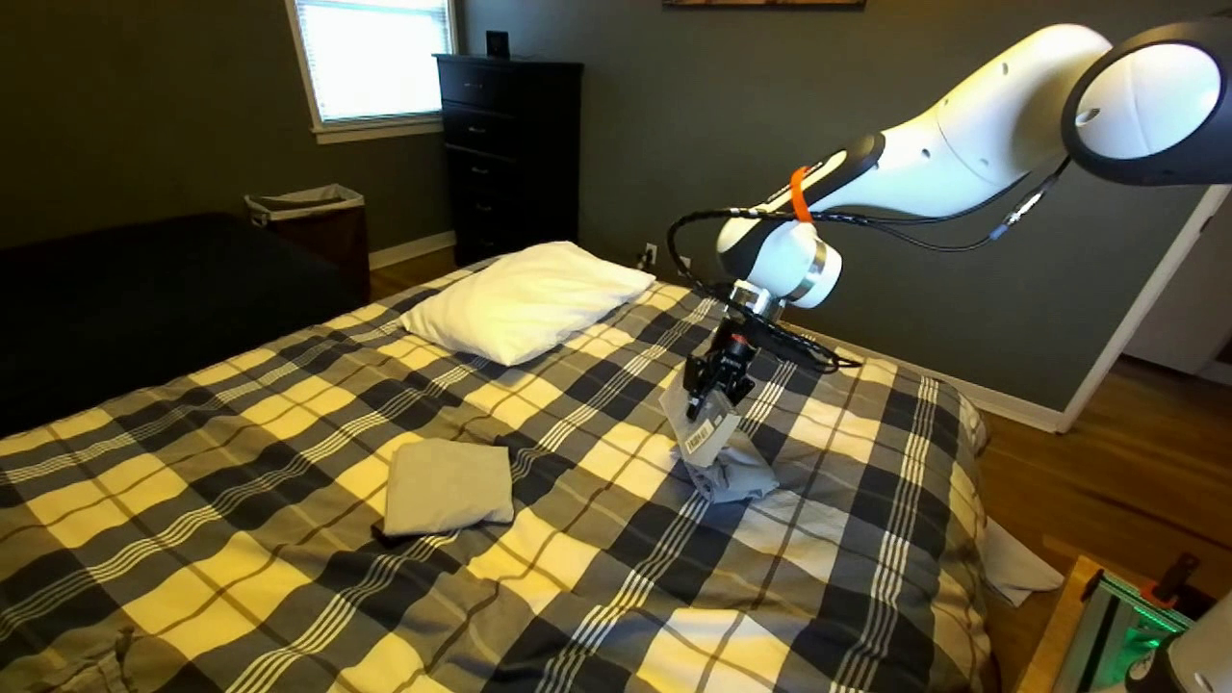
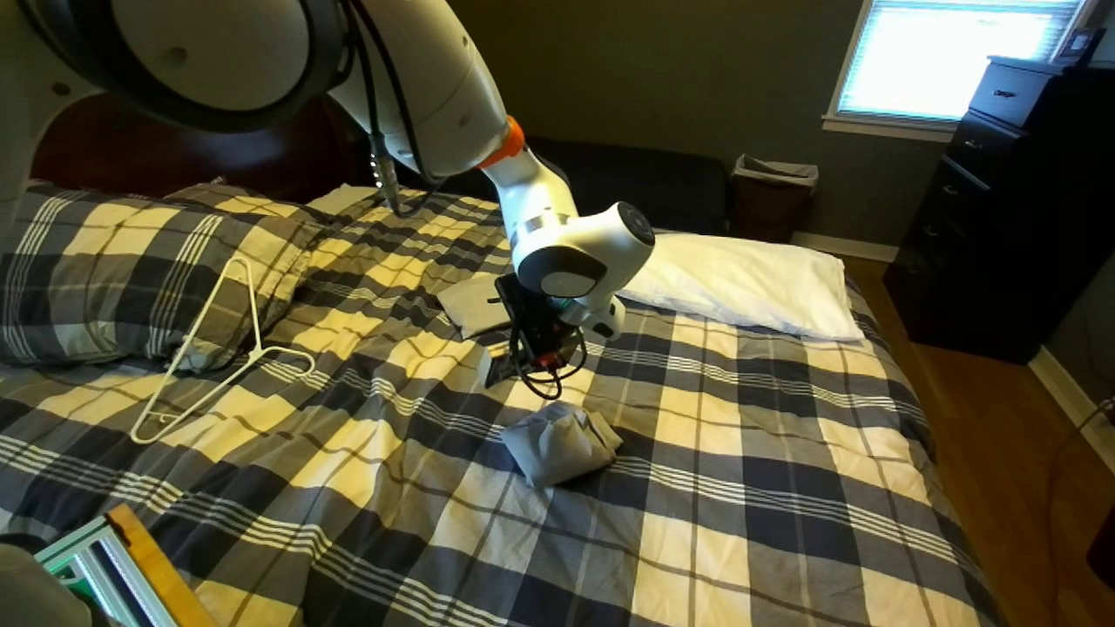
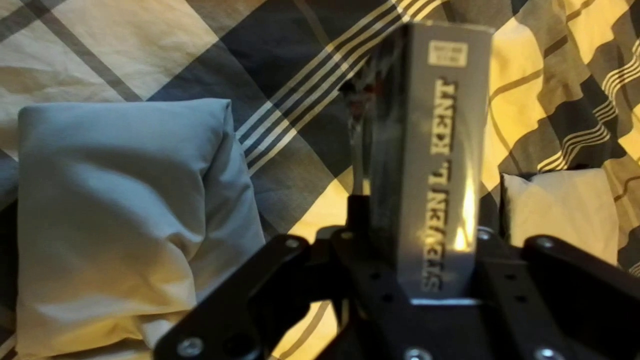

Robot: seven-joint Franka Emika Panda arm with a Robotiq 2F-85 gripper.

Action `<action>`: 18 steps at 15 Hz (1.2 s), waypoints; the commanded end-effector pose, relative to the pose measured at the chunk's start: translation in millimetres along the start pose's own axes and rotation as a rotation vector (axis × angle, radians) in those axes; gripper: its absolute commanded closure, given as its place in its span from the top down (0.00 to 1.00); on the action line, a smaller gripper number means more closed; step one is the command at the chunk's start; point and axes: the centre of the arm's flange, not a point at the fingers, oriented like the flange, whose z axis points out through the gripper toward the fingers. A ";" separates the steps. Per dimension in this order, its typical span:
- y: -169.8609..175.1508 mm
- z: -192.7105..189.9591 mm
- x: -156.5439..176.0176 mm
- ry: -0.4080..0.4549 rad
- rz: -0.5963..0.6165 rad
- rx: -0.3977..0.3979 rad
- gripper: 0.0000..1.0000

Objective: Put the book on the grey cloth on the right

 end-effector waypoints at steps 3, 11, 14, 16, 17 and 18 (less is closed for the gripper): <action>46.5 12.9 8.3 0.024 0.020 0.073 0.08; 93.5 29.9 7.5 0.104 -0.074 0.201 0.08; 104.0 33.4 9.4 0.077 -0.053 0.194 0.08; 113.7 34.1 9.6 0.073 -0.028 0.191 0.08; 118.7 35.0 10.4 0.069 -0.017 0.195 0.08; 122.5 36.6 11.1 0.064 -0.011 0.190 0.08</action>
